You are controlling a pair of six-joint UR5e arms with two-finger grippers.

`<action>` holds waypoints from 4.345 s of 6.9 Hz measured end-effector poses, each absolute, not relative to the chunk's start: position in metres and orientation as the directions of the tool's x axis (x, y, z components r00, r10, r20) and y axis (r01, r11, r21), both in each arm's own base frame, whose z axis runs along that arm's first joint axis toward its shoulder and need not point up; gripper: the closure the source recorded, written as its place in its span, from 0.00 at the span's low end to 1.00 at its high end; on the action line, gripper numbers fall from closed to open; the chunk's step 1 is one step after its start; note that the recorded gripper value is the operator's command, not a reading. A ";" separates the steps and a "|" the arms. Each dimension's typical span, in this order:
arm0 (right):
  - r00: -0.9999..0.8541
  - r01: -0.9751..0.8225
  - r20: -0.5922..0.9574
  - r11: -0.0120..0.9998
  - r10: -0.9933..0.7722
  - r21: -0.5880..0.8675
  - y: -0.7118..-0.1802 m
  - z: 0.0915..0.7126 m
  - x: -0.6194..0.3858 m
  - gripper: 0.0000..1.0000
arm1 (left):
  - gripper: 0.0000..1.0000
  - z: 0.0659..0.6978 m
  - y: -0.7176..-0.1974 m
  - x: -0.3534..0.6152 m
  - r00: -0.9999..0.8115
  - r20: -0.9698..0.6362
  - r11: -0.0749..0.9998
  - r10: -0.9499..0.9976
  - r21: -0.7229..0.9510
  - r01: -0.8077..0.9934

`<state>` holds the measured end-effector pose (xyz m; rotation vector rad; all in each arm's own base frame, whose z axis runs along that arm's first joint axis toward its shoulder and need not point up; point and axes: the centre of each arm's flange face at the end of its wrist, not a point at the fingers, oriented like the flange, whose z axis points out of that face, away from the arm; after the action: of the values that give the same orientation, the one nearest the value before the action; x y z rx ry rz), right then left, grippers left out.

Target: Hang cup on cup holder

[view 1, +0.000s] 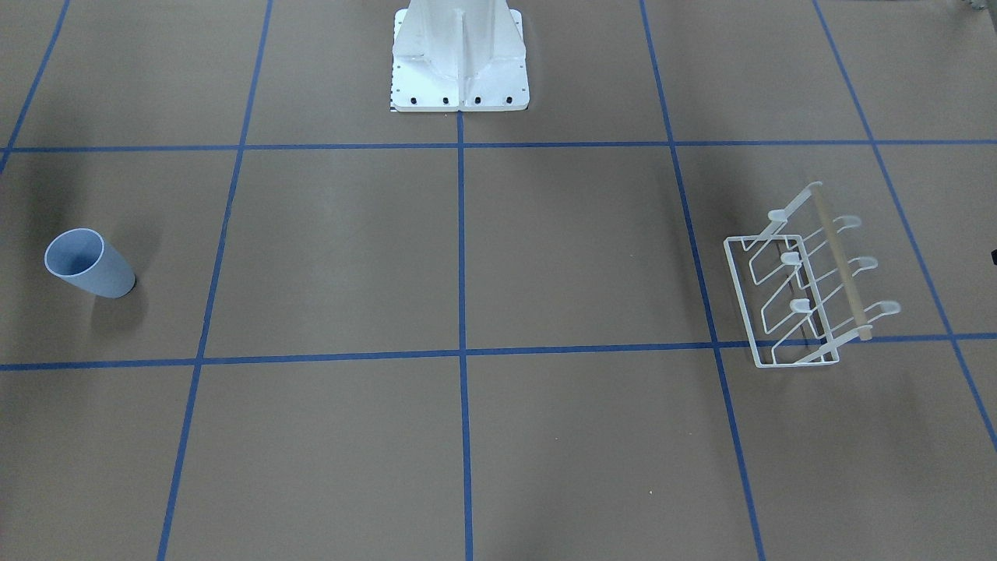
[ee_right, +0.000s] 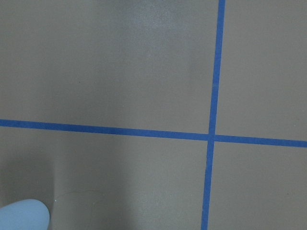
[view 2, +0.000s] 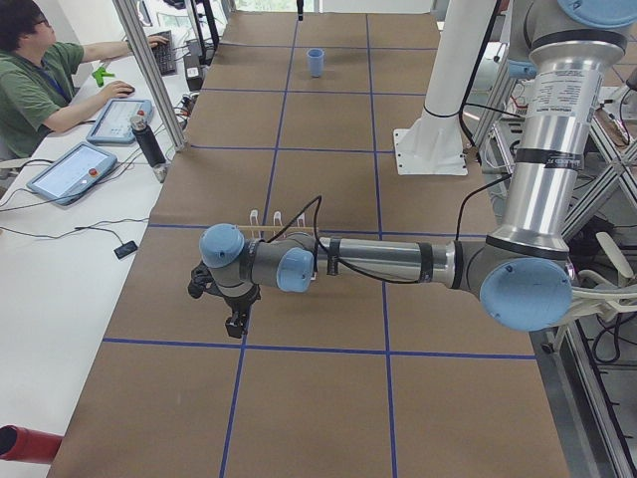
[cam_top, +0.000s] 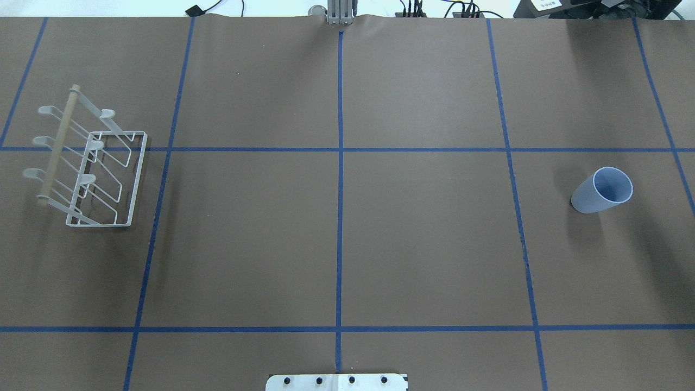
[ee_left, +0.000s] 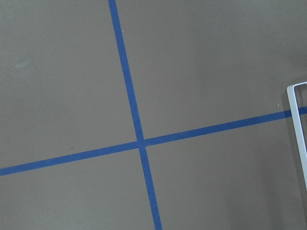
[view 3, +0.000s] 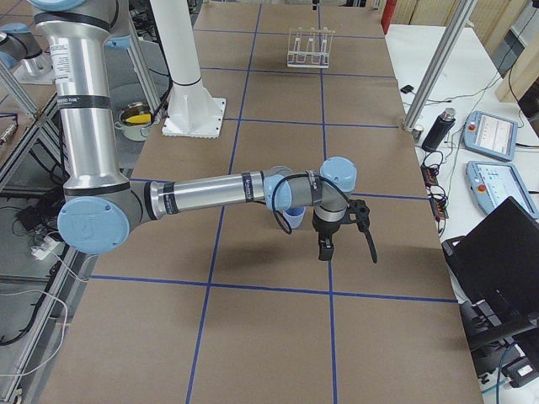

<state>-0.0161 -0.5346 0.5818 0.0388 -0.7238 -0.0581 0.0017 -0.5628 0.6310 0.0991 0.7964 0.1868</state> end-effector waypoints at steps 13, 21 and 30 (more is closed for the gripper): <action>0.662 0.202 0.663 0.935 -0.350 0.291 -0.534 0.525 -0.115 0.00 | 0.01 0.634 -0.563 0.002 0.683 -0.702 0.980 0.201 0.153 -0.130; 0.574 0.343 0.707 0.906 -0.412 0.248 -0.502 0.553 -0.187 0.06 | 0.01 0.632 -0.563 0.002 0.682 -0.702 0.979 0.204 0.158 -0.130; 0.529 0.340 0.711 0.883 -0.463 0.322 -0.481 0.526 -0.168 1.00 | 0.01 0.626 -0.564 0.003 0.677 -0.704 0.976 0.216 0.174 -0.130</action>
<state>-0.1678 -0.4805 0.5261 0.1504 -0.8931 -0.4819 0.0033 -0.5643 0.6260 0.1127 0.8046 0.1952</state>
